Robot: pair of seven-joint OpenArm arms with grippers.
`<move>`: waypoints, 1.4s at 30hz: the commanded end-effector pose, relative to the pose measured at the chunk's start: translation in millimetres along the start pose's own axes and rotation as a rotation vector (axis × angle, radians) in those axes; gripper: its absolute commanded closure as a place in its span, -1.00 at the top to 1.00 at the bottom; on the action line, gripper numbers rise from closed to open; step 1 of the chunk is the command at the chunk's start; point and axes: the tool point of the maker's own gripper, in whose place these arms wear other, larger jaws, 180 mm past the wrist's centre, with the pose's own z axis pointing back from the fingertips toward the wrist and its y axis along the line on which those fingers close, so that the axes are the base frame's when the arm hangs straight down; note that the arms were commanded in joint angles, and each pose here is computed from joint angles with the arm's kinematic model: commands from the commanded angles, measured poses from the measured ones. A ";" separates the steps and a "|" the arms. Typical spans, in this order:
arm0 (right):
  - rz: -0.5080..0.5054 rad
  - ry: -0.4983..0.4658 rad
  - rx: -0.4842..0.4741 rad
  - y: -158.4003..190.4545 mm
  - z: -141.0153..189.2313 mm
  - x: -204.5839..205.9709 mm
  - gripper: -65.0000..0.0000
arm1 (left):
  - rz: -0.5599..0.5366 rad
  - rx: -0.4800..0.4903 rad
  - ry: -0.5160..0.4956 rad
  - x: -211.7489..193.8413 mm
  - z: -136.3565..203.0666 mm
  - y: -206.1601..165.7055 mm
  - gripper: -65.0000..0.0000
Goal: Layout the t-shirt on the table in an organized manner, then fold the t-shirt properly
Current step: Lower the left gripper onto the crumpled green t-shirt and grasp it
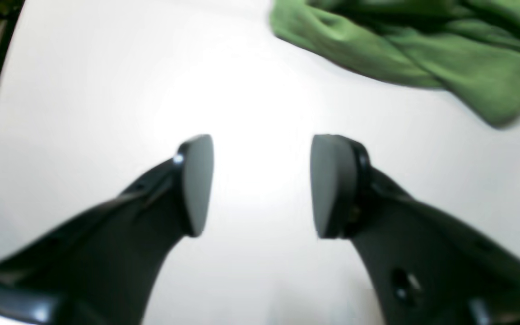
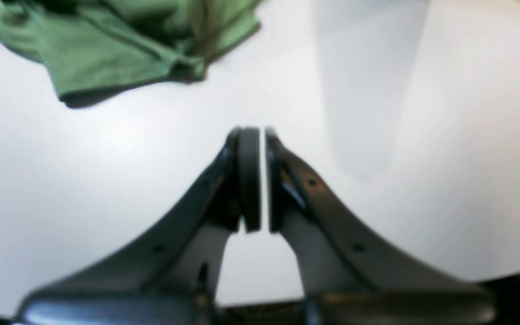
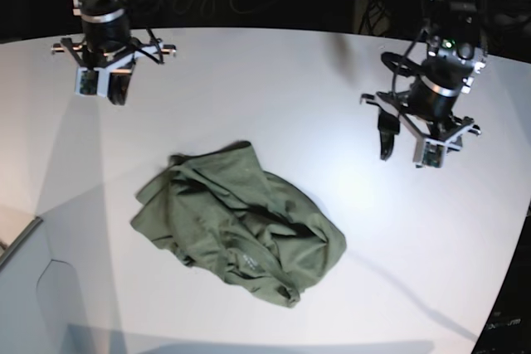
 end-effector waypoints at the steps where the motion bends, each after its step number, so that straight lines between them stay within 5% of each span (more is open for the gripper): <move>1: 0.005 -0.025 0.005 1.7 -4.0 12.4 -0.68 | 0.014 -0.001 -0.042 14.8 -6.4 -0.2 0.05; 7: 0.069 0.024 0.067 14.6 -13.0 13.9 -0.26 | 0.111 -0.031 -0.010 8.6 -37.7 -18.8 0.05; 14: 0.110 0.021 0.084 14.4 -13.4 14.6 -0.20 | 0.226 -0.145 0.050 -2.1 -68.9 -82.3 0.08; 23: 0.112 0.021 0.085 14.7 -13.3 14.6 -0.20 | 0.220 -0.356 0.081 -14.7 -85.1 -185.3 0.65; 30: 0.112 0.027 0.085 14.6 -13.3 13.5 -0.20 | 0.218 -0.407 0.098 -26.0 -106.1 -209.4 0.88; 42: 0.113 0.078 0.080 12.2 -17.5 -5.0 -0.21 | 0.200 -0.427 0.155 -35.8 -122.6 -214.0 0.89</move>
